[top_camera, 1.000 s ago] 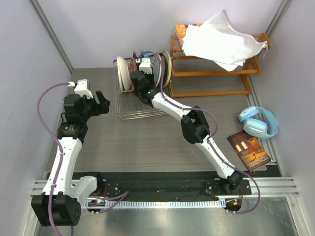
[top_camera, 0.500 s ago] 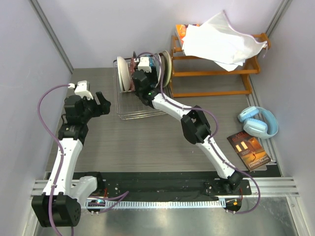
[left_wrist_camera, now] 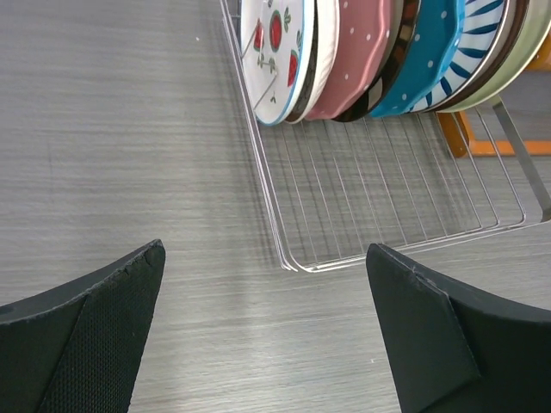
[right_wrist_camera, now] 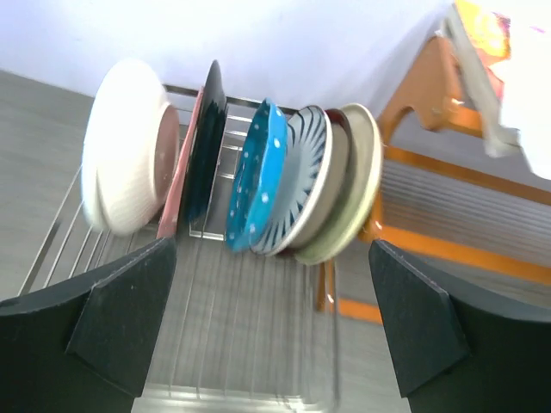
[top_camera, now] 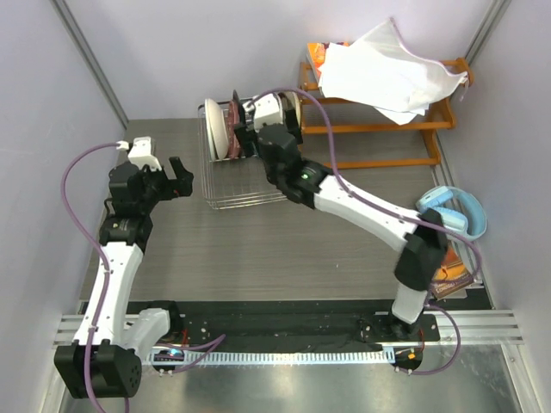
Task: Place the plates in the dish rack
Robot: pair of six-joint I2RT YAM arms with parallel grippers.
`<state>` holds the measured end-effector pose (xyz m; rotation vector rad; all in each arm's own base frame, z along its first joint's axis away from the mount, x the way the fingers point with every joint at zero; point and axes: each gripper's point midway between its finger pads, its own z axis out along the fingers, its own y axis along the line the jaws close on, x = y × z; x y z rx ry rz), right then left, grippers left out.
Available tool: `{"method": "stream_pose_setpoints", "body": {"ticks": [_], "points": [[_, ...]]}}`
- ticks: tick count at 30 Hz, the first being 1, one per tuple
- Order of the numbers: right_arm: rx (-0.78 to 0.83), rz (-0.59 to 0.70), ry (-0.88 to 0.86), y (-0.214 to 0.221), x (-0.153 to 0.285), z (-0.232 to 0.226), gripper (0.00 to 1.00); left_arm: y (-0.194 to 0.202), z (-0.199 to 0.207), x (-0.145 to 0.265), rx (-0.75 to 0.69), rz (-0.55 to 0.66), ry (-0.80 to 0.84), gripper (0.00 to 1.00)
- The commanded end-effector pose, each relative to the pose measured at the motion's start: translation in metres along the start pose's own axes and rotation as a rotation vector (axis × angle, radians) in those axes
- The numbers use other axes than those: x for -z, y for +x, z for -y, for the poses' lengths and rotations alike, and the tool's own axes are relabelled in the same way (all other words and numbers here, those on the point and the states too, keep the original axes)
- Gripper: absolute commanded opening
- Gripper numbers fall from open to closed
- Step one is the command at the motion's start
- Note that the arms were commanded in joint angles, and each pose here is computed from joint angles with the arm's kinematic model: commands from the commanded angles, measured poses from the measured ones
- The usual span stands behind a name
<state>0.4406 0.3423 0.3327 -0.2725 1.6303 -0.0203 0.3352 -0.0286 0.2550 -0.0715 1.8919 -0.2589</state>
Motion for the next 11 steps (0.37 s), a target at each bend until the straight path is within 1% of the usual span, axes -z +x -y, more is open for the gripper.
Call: {"method": "stream_pose_setpoints", "body": {"ticks": [1,2,3,4,5,6,8,10,11], "points": [[0.093,-0.068,0.032,0.023,0.056,0.053,1.0,-0.03,0.003,0.008,-0.126,0.073,0.013,0.99],[0.107,-0.065,0.037,0.028,0.064,0.062,1.0,-0.029,0.003,0.008,-0.141,0.068,0.016,1.0],[0.155,-0.09,0.034,0.052,0.071,0.068,1.0,-0.031,0.003,0.009,-0.167,0.074,0.02,1.0],[0.192,-0.092,0.03,0.055,0.078,0.078,1.0,-0.031,0.005,0.009,-0.181,0.073,0.029,1.0],[0.187,-0.074,0.036,0.049,0.09,0.09,1.0,-0.033,0.007,0.009,-0.194,0.073,0.042,0.99],[0.212,-0.096,0.036,0.064,0.095,0.096,1.0,-0.035,0.007,0.009,-0.206,0.075,0.047,0.99],[0.191,-0.093,0.068,0.065,0.101,0.116,1.0,-0.036,0.007,0.007,-0.22,0.07,0.051,1.0],[0.181,-0.112,0.084,0.073,0.101,0.128,1.0,-0.037,0.006,0.006,-0.224,0.057,0.045,0.99],[0.172,-0.104,0.087,0.07,0.105,0.133,1.0,-0.037,0.005,0.005,-0.224,0.053,0.038,0.99]]}}
